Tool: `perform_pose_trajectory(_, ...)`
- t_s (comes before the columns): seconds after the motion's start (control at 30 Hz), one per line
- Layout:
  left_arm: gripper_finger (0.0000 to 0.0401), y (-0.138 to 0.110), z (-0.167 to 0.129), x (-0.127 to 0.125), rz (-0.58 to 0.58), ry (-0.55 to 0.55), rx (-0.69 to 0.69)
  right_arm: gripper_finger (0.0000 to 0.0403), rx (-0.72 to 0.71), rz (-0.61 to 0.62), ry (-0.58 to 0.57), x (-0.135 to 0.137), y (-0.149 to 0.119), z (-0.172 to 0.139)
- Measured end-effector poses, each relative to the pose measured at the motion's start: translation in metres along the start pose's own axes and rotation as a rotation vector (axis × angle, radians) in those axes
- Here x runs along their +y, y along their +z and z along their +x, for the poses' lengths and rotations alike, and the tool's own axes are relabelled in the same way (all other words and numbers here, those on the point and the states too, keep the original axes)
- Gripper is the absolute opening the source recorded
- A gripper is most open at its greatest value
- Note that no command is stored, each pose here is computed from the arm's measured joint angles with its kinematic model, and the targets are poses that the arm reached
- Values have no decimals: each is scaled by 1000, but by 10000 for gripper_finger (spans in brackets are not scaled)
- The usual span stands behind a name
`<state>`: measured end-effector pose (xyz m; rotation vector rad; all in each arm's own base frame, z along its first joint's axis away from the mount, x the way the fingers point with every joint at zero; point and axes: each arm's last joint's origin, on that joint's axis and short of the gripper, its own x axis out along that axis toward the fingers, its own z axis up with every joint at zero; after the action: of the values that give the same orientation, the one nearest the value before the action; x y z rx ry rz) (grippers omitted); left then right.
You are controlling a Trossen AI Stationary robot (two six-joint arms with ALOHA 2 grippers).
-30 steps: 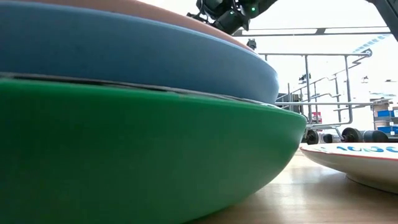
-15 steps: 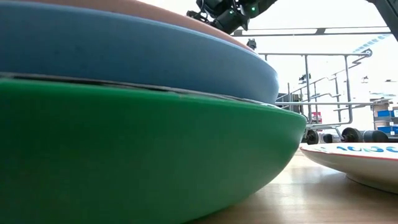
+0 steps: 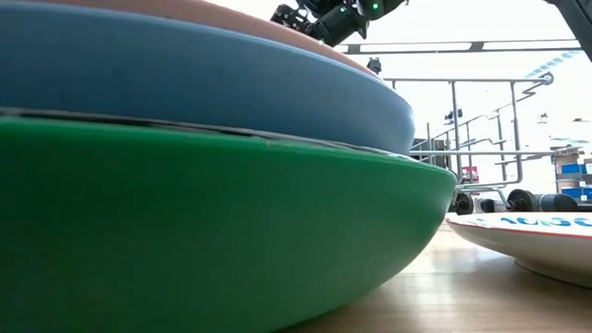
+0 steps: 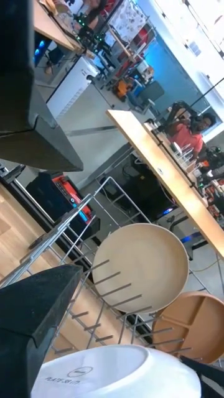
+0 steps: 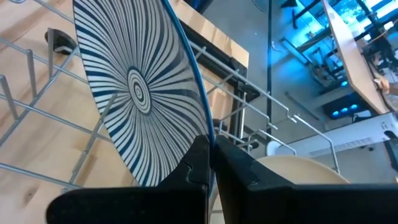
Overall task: Sort dishes
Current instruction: Put the blue patterned plate into the dish rack
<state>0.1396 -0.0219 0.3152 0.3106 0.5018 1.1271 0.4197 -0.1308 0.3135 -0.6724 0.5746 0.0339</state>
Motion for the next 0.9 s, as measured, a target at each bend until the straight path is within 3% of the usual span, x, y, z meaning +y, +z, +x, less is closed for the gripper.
perform_pose_trajectory(0.9, 247, -6, 1, -1, 23, 5, 3, 0, 5, -320, -21, 14, 18, -2)
